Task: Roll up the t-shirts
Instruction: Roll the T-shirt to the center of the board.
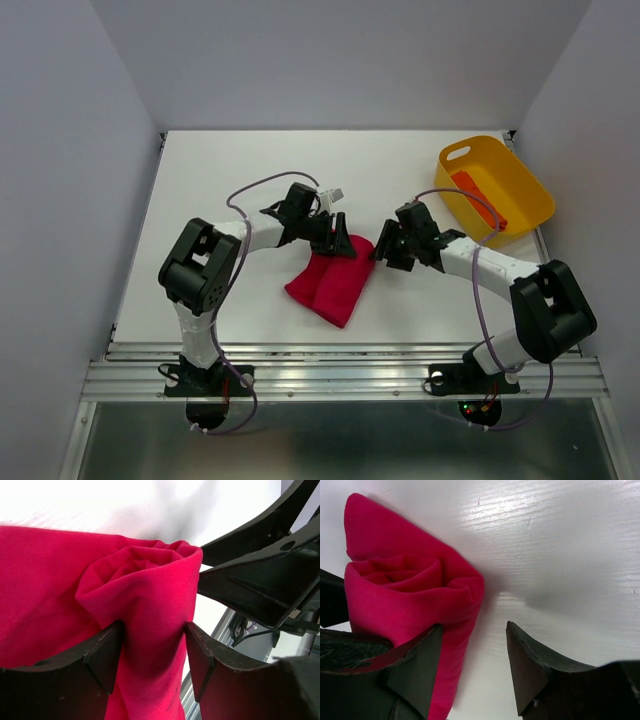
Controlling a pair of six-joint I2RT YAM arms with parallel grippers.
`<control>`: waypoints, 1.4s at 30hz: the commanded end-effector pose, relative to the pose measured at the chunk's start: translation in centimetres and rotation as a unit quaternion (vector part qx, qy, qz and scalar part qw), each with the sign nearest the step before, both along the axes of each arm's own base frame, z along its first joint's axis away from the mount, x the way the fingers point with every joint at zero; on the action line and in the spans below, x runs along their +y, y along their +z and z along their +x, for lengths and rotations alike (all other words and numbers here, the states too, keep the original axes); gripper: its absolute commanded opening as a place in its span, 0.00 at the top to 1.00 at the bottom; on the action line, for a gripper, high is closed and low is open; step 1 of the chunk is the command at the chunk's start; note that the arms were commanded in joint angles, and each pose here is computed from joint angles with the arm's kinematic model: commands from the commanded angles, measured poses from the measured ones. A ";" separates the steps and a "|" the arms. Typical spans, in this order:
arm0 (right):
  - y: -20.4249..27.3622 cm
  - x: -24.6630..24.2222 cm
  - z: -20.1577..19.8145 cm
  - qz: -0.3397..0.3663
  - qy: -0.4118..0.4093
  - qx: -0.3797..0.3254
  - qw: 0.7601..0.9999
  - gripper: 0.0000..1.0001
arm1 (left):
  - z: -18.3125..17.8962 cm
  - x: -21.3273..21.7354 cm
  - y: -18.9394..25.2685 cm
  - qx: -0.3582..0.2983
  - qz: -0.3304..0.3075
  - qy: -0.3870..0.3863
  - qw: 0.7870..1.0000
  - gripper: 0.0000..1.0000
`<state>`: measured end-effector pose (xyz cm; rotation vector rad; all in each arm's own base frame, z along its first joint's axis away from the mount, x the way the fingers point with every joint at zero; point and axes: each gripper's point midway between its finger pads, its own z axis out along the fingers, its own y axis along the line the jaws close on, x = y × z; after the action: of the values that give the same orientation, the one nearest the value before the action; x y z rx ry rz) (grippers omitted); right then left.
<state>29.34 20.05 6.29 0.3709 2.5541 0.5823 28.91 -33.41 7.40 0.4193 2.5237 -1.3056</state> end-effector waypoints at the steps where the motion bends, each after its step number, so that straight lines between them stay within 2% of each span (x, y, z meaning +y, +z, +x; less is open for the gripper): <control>1: 0.4 1.1 1.0 0.032 -0.001 -0.014 0.999 0.42 | 0.1 -1.7 1.8 -0.013 -0.028 -0.020 0.999 0.37; 6: -0.3 1.6 0.8 0.044 0.003 -0.004 0.999 0.46 | -0.3 -2.2 1.7 -0.010 -0.029 -0.029 0.999 0.25; 9: -0.3 1.9 1.0 0.050 0.004 -0.004 0.999 0.47 | -0.6 -2.5 1.9 -0.007 -0.036 -0.040 0.999 0.25; 12: 0.1 1.9 1.3 0.051 0.001 -0.010 0.999 0.47 | -1.3 -2.9 2.0 0.003 -0.045 -0.053 0.998 0.32; 17: 0.4 2.0 1.7 0.052 -0.001 -0.015 0.999 0.47 | -2.4 -3.8 1.6 0.019 -0.056 -0.081 0.995 0.34; 20: 0.5 2.2 1.9 0.055 0.001 -0.016 0.998 0.48 | -2.8 -4.3 1.0 0.027 -0.050 -0.086 0.995 0.39; 23: 0.8 2.2 1.9 0.056 0.003 -0.020 0.998 0.48 | -2.8 -4.4 0.4 0.033 -0.044 -0.082 0.995 0.56; 24: 0.9 2.1 1.8 0.056 0.003 -0.021 0.998 0.48 | -2.7 -4.3 0.3 0.033 -0.042 -0.079 0.995 0.68; 26: 1.4 2.0 1.6 0.057 0.004 -0.026 0.998 0.48 | -2.6 -4.4 0.3 0.033 -0.041 -0.077 0.996 0.78; 27: 1.3 1.9 1.3 0.056 0.004 -0.024 0.998 0.48 | -2.5 -4.4 0.4 0.033 -0.041 -0.075 0.996 0.91; 28: 1.4 1.7 1.3 0.055 0.003 -0.026 0.998 0.48 | -2.4 -4.4 0.5 0.033 -0.042 -0.074 0.996 0.99; 37: 2.7 -2.1 -0.4 0.042 -0.051 -0.045 0.997 0.44 | -2.4 -4.2 1.2 0.057 -0.076 -0.068 0.993 1.00; 42: 0.0 -3.7 -2.4 0.027 -0.071 -0.011 0.997 0.48 | -2.3 -4.2 1.0 0.057 -0.076 -0.061 0.994 1.00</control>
<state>28.19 17.91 8.55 0.4820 2.4240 0.6751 26.44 -37.17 7.19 0.4663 2.5583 -1.5311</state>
